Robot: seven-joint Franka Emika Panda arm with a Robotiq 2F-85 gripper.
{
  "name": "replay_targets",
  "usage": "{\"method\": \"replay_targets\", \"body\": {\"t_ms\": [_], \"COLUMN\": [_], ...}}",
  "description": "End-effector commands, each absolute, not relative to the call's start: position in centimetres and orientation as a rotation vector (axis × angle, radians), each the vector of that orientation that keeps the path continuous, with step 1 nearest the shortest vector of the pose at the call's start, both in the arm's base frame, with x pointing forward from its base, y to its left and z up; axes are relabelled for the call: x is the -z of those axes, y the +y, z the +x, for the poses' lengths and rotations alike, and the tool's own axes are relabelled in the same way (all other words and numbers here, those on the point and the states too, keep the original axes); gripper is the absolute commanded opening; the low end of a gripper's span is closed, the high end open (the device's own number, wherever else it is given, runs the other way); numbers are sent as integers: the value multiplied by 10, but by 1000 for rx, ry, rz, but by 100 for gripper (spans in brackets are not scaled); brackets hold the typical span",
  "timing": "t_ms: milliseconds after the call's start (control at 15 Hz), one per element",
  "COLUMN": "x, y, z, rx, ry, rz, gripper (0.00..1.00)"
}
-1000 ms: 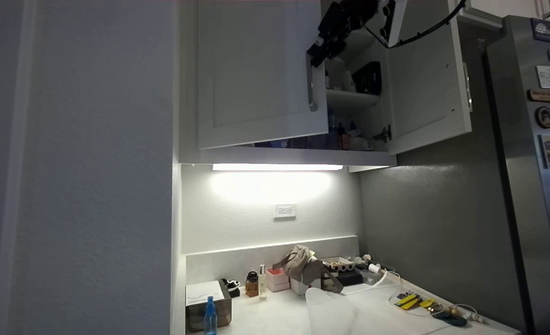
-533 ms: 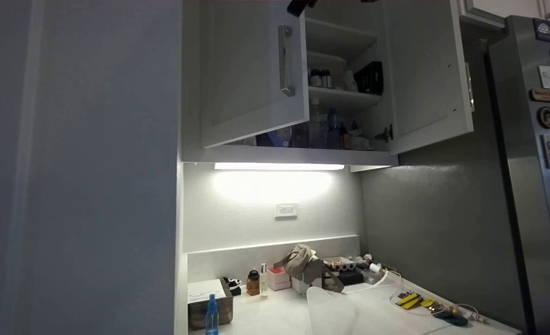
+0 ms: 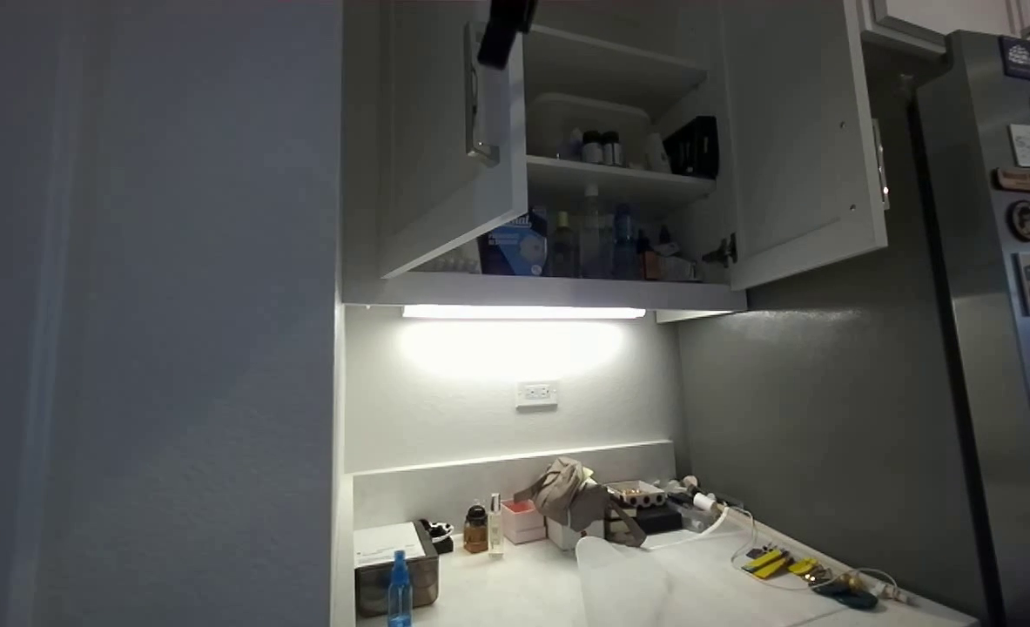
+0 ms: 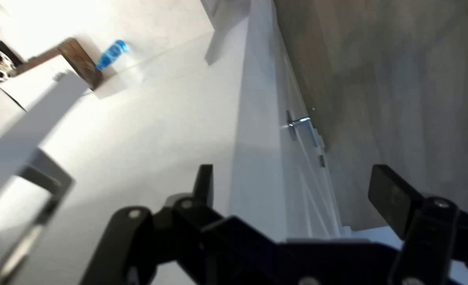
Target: Open the top right and left cupboard doors
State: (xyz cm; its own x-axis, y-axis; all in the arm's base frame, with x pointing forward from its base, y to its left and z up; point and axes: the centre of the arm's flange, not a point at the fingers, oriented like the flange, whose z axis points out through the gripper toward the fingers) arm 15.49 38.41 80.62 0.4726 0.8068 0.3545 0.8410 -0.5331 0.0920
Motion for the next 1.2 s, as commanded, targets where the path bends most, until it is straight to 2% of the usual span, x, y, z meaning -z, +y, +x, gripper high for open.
{"method": "replay_targets", "body": {"t_ms": [0, 333, 867, 1133], "x": [-817, -817, -804, -803], "y": [351, 287, 207, 174], "z": [209, 288, 362, 383], "rx": [468, 300, 266, 310], "ry": [-1293, -996, -593, -413], "rz": [-2806, -3026, -3109, -3121], "gripper": [100, 100, 100, 100]}}
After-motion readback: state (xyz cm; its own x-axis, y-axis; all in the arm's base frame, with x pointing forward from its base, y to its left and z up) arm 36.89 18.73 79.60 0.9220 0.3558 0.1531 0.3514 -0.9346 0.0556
